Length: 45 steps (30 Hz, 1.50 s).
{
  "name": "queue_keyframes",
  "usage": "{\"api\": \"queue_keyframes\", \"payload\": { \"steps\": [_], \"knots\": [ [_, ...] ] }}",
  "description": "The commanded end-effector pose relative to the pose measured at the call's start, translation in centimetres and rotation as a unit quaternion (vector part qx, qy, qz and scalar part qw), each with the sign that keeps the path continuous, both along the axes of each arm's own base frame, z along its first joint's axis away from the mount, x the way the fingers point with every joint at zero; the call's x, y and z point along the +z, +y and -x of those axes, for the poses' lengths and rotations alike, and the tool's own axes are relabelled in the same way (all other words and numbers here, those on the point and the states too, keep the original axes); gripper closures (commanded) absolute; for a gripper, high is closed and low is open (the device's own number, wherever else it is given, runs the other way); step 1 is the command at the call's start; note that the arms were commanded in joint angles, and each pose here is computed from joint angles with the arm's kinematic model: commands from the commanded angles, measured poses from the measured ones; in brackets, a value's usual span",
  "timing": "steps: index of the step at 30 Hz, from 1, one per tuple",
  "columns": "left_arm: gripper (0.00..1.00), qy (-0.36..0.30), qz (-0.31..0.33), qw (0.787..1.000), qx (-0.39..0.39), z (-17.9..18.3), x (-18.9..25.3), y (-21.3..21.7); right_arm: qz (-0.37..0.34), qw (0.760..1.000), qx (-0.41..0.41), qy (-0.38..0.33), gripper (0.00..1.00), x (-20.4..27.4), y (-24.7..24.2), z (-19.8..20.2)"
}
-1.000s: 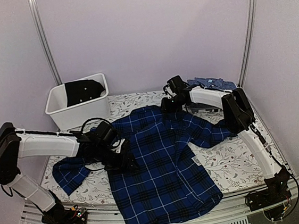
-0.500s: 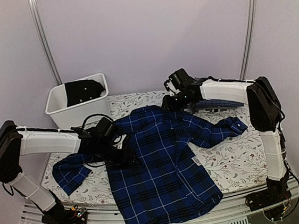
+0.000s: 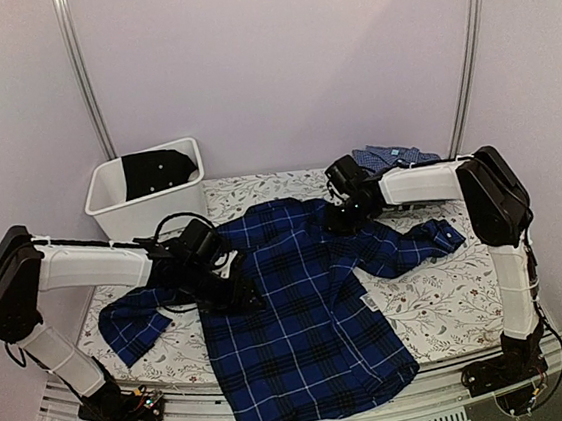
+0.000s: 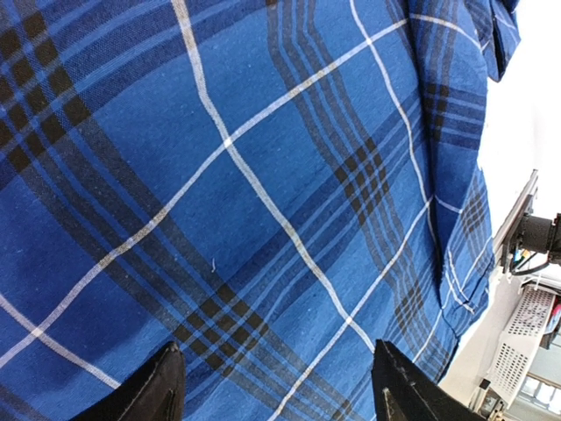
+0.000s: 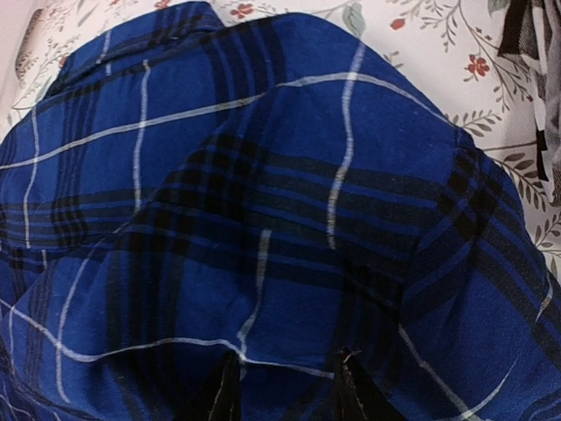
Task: Fold and stack the long sleeve shirts
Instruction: Flatten out the crumpled shirt at the center of the board.
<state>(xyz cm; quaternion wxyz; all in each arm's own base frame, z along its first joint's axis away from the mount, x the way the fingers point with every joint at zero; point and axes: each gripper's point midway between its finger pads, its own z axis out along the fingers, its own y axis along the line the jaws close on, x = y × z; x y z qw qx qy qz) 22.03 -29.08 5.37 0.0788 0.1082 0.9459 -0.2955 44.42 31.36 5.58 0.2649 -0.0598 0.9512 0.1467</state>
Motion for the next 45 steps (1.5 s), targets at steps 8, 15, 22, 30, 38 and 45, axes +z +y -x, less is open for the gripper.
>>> {"api": "queue_keyframes", "payload": {
  "steps": [8, 15, 22, 30, 38, 45],
  "knots": [
    [0.27, 0.014, -0.015, 1.000, 0.009, 0.5, -2.0, 1.5, 0.052, 0.997, -0.051, 0.033, 0.65, -5.9, -4.9, -3.0],
    [0.28, 0.023, -0.025, 0.999, 0.020, 0.6, -3.1, 2.8, 0.074, 0.997, -0.029, 0.012, 0.64, -6.2, -4.3, -6.6],
    [0.27, 0.027, -0.025, 0.999, 0.025, 0.5, -3.4, 3.4, 0.084, 0.996, -0.007, 0.004, 0.58, -5.0, -3.4, -7.6],
    [0.27, 0.021, -0.016, 0.999, 0.023, 0.1, -2.8, 3.1, 0.077, 0.996, 0.026, -0.043, 0.49, 2.6, -0.6, -4.1],
    [0.27, 0.003, 0.003, 1.000, 0.020, -0.4, -1.1, 2.5, 0.066, 0.996, 0.046, -0.025, 0.47, 4.5, -0.8, 5.5],
    [0.27, -0.005, 0.015, 1.000, 0.018, -0.7, -0.2, 2.1, 0.059, 0.997, 0.052, 0.022, 0.47, 3.7, -1.1, 16.0]
  ]
}}
